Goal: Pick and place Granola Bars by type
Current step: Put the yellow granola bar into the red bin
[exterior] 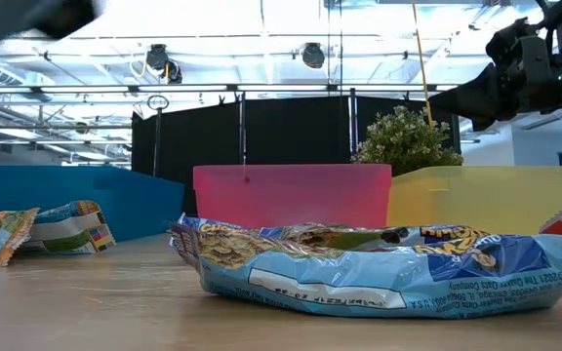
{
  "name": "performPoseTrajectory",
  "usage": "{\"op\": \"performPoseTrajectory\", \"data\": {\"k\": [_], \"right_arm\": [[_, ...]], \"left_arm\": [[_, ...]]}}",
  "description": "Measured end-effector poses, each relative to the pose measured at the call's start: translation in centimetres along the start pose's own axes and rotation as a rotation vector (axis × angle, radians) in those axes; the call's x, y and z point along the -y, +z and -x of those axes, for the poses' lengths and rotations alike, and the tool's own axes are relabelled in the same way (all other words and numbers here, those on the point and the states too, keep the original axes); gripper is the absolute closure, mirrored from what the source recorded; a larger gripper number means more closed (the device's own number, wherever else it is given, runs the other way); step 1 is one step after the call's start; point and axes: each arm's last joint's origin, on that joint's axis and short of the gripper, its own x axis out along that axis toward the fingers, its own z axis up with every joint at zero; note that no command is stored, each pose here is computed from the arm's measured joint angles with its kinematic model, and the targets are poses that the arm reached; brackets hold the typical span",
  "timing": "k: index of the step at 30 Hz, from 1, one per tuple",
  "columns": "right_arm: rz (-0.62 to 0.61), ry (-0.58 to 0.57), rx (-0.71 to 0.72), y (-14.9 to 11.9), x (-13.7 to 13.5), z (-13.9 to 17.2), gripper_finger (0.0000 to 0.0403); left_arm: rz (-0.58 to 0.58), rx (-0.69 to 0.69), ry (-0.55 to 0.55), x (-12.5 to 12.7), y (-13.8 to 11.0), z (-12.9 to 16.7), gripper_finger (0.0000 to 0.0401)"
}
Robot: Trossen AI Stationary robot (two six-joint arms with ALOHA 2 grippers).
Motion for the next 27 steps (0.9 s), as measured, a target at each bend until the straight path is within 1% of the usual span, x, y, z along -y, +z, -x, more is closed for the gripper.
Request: {"op": "performPoseTrajectory", "data": {"k": [2,5,8,11,13,16,18,21,24,27], "right_arm": [[-0.013,0.0,0.002,0.0,0.0,0.0,0.0403],[-0.022,0.0,0.001,0.0,0.0,0.0,0.0403],[-0.023,0.0,0.001,0.0,0.0,0.0,0.0403],[-0.021,0.0,0.0,0.0,0.0,0.0,0.0403],[-0.02,0.0,0.0,0.0,0.0,0.0,0.0403],[-0.009,0.0,0.0,0.0,0.0,0.0,0.0403],[0.002,0.0,0.0,0.0,0.0,0.0,0.0403],[0.003,0.0,0.0,0.0,0.0,0.0,0.0403],[0.001,0.0,0.01,0.1,0.0,0.0,0.0403],[-0.004,-0.001,0.034,0.3,0.0,0.0,0.0403]], "left_arm": [[-0.035,0.043,0.072,-2.2,2.2,1.8,0.0345],[-0.028,0.144,0.183,-6.5,5.3,3.7,0.0352],[-0.035,0.175,0.29,-11.3,6.8,4.4,0.0353],[0.002,0.142,0.338,-16.4,6.6,3.9,0.0347],[0.066,0.089,0.334,-19.8,5.5,2.9,0.0339],[0.143,0.051,0.33,-23.5,3.3,0.7,0.0342],[0.179,0.065,0.285,-25.1,2.1,-0.5,0.0353],[0.216,0.148,0.228,-26.7,1.5,-1.3,0.0354],[0.221,0.185,0.23,-27.4,1.2,-1.5,0.0353],[0.215,0.217,0.221,-27.6,1.4,-1.5,0.0345]]}}
